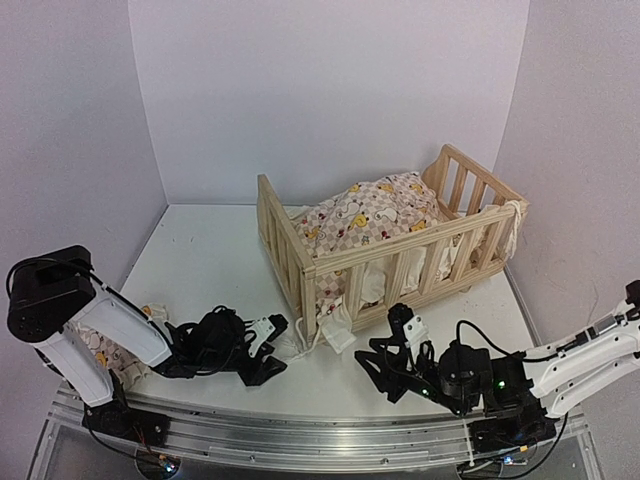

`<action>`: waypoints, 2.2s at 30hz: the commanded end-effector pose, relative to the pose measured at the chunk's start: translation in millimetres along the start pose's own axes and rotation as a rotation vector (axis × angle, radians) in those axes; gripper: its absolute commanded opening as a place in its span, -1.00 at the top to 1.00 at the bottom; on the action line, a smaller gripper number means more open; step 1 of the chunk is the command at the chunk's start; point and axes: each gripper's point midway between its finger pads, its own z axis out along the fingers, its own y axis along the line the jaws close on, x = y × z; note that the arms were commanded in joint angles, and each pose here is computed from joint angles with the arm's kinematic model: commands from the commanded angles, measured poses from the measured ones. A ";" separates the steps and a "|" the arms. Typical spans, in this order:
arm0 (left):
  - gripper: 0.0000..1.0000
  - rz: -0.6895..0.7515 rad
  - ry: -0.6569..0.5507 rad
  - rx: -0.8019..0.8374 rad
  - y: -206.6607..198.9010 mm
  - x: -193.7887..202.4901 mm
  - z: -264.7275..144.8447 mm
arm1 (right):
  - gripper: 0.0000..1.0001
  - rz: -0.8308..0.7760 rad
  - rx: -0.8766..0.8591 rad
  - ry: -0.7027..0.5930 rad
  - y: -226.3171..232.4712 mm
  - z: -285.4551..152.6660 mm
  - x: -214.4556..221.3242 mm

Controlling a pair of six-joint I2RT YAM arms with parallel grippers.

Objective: Set up the pet bed

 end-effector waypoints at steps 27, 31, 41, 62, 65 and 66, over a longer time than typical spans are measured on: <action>1.00 0.058 -0.088 0.108 -28.4 -64.3 -65.9 | 0.33 0.045 -0.055 0.001 40.5 35.7 -12.7; 1.00 0.092 -0.122 0.172 -40.4 -76.0 -80.4 | 0.38 0.098 -0.043 -0.052 50.1 57.2 -14.5; 1.00 0.280 -0.313 0.235 -57.0 -111.7 -111.8 | 0.20 0.367 0.140 -0.199 26.0 98.7 -7.5; 1.00 0.368 -0.470 0.348 -79.6 -137.1 -103.9 | 1.00 0.303 -0.278 -0.022 82.5 83.5 -9.6; 1.00 0.323 -0.442 0.325 -69.2 -138.3 -87.9 | 1.00 0.269 -0.324 0.001 91.8 74.8 -19.8; 1.00 0.319 -0.445 0.322 -65.9 -140.7 -84.4 | 1.00 0.254 -0.334 0.011 94.6 73.6 -20.8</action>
